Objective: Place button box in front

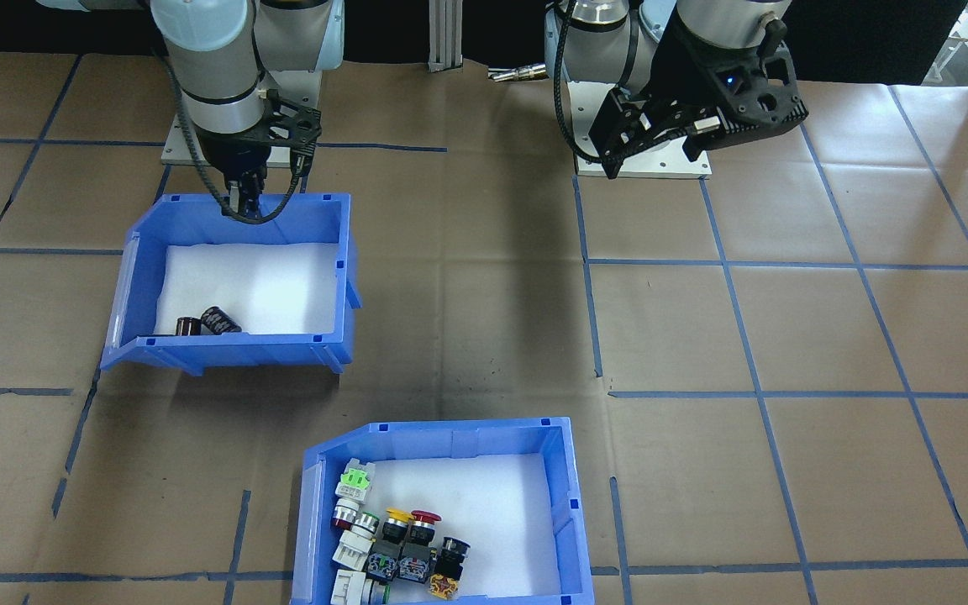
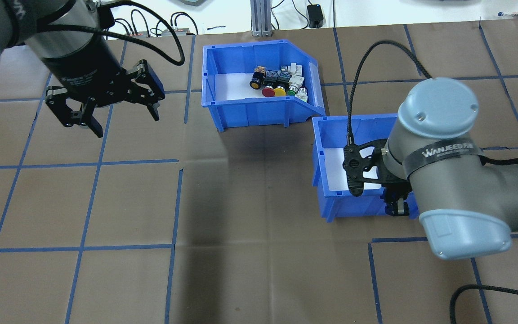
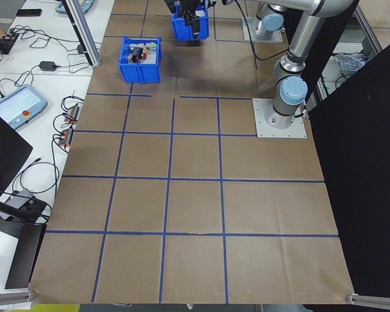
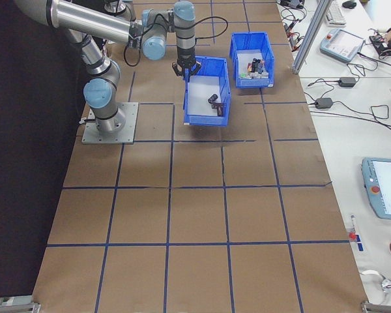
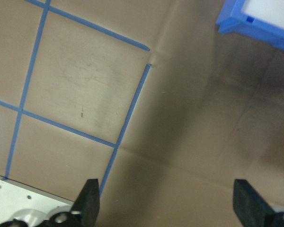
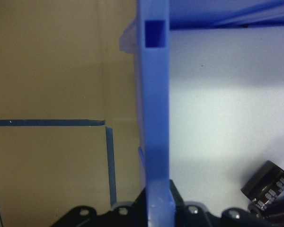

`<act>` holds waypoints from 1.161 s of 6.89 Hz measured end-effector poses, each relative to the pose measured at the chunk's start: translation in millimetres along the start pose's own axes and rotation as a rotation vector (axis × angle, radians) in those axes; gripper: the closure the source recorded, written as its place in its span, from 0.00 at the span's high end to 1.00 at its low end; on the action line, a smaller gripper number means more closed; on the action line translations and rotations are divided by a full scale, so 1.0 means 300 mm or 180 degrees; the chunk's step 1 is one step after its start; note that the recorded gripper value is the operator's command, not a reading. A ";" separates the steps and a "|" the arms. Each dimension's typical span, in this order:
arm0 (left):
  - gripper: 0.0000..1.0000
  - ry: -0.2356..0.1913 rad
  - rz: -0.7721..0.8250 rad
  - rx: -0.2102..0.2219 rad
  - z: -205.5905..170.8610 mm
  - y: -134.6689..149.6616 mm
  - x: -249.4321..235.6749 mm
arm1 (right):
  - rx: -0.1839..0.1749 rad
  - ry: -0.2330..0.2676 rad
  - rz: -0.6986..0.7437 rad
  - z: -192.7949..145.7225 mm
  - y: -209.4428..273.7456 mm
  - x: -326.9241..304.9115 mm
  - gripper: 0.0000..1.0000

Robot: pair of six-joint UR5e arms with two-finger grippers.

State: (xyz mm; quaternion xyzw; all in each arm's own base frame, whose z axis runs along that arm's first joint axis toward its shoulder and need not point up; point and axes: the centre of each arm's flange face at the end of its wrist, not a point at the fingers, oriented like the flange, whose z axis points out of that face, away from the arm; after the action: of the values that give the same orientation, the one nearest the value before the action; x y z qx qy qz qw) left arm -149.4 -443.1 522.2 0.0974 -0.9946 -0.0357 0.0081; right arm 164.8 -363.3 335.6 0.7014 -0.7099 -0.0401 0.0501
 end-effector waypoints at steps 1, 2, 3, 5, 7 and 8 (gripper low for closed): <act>1.00 0.0014 0.0521 0.0037 0.012 0.081 -0.037 | -0.0025 0.0034 -0.0002 0.002 -0.085 -0.048 0.03; 1.00 0.0015 0.0900 0.0084 0.027 0.146 -0.063 | -0.0022 0.0088 -0.0027 -0.003 -0.164 -0.092 0.03; 1.00 0.0011 0.1081 0.0133 0.040 0.182 -0.083 | 0.0006 0.0175 -0.0040 -0.008 -0.239 -0.125 0.03; 1.00 0.0009 0.1004 0.0167 0.047 0.199 -0.101 | 0.0075 0.0314 -0.0071 0.002 -0.366 -0.172 0.03; 1.00 -0.0090 0.0944 0.0174 0.050 0.199 -0.114 | 0.0159 0.0419 -0.0112 0.036 -0.484 -0.203 0.03; 1.00 -0.0144 0.0916 0.0180 0.049 0.199 -0.120 | 0.0178 0.0446 -0.0103 0.062 -0.532 -0.212 0.03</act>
State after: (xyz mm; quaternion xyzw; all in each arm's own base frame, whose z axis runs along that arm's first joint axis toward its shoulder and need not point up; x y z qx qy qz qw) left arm -125.9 -376.8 511.5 -0.0467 -0.9988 -0.0084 -0.0121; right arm 321.3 -302.0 296.0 0.7150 -0.6940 0.0280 0.0794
